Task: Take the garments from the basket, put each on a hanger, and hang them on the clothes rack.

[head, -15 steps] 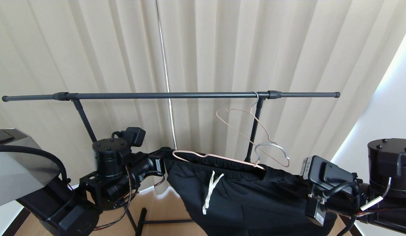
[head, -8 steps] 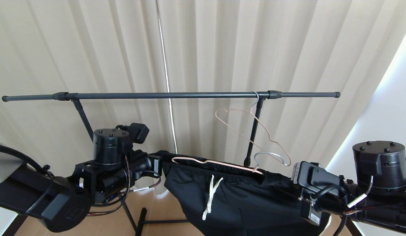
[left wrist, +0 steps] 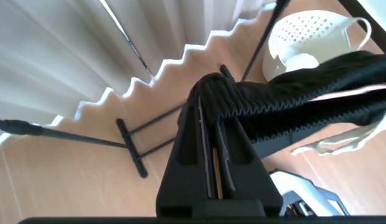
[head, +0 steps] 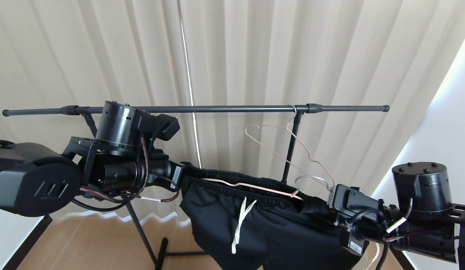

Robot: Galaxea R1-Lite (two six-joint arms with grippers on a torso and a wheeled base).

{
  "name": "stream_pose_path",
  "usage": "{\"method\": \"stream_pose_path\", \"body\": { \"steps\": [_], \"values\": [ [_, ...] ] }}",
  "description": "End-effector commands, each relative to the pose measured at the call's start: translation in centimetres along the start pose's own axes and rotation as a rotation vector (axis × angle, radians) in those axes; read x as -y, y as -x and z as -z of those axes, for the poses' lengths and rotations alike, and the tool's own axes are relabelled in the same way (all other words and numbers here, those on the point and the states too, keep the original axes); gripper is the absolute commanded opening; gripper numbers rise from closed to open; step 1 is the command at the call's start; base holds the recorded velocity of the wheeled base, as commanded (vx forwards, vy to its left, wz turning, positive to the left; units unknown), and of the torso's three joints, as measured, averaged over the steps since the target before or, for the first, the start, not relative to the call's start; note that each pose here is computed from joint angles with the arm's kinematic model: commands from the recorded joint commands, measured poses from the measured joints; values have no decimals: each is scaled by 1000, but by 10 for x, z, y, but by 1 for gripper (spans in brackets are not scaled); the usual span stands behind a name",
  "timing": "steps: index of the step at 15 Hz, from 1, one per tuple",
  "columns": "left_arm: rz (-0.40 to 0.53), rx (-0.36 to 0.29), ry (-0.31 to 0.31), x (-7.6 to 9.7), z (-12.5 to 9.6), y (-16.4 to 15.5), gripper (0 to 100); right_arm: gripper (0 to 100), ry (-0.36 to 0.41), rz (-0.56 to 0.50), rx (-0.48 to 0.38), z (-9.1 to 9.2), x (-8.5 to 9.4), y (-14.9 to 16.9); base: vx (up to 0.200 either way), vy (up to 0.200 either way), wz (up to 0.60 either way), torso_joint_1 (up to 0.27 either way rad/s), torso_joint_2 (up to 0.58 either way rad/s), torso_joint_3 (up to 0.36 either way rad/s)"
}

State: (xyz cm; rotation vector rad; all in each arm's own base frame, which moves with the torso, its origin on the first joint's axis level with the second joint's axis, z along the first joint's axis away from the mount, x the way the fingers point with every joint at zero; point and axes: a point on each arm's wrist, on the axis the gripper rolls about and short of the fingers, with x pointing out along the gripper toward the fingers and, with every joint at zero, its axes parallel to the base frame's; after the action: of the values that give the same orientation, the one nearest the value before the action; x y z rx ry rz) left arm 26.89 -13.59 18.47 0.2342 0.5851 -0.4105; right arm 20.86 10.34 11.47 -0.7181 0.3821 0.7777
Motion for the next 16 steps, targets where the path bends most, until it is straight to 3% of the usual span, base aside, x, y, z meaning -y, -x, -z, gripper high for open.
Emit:
{"method": "stream_pose_path", "body": {
  "steps": [1, 4, 9, 12, 16],
  "values": [
    [22, 42, -18, 7, -20, 16, 0, 0, -10, 1, -30, 6, 5, -8, 0, 0, 0, 0, 0, 0],
    [64, 58, -47, 22, -28, 21, 0, 0, -16, -2, -59, 11, 10, -19, 0, 0, 0, 0, 0, 0],
    [123, -6, -91, 41, -34, 31, 0, 0, -43, 4, -52, 8, 15, -27, 0, 0, 0, 0, 0, 0],
    [164, -98, -93, 57, -33, 32, 0, 0, -177, 71, 51, -5, 23, -28, 0, 0, 0, 0, 0, 0],
    [170, -131, -85, 61, -29, 21, 0, 0, -215, 64, 106, -15, 18, -29, 0, 0, 0, 0, 0, 0]
  ]
}}
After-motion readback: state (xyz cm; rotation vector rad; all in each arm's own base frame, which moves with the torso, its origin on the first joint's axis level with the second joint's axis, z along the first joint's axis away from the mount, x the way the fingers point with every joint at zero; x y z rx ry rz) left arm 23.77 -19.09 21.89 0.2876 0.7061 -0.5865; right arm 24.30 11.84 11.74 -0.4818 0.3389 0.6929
